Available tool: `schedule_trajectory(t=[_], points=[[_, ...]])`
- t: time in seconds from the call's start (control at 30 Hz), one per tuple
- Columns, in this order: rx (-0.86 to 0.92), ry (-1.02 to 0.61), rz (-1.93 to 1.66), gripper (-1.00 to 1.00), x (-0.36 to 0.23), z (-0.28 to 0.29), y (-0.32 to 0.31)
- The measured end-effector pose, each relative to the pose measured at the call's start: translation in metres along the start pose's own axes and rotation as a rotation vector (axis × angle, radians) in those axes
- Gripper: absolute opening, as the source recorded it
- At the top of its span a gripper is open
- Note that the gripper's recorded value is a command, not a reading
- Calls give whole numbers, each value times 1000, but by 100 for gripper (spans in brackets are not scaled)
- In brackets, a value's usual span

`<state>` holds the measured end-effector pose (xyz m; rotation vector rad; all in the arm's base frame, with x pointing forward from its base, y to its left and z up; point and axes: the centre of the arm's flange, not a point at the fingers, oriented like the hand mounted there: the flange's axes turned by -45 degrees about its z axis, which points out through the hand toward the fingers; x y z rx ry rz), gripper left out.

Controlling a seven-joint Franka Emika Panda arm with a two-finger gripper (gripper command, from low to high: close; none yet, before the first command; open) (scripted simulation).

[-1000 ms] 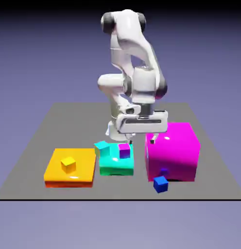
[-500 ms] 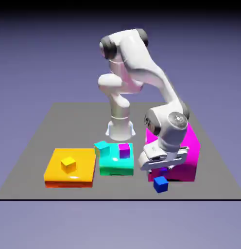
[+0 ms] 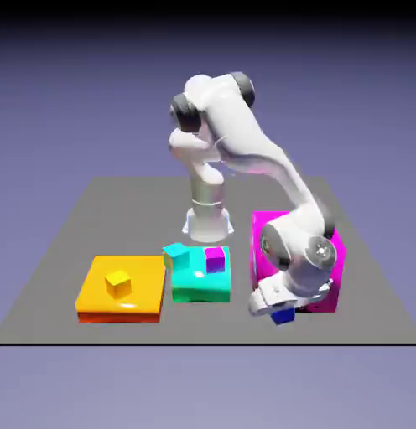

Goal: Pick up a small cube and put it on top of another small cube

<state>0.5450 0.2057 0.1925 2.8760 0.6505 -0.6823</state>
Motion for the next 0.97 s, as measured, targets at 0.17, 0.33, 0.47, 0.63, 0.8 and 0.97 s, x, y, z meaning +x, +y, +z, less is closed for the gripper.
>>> schedule_trajectory(t=[0.17,0.33,0.47,0.63,0.8,0.97], points=[[-93,2,-84,-100,-49,-19,72],[-85,-16,-17,-100,-111,-29,117],[49,-24,220,-100,-160,-28,119],[248,-22,486,-100,-221,-23,122],[275,-13,504,-100,-226,7,118],[272,-14,505,100,-222,43,111]])
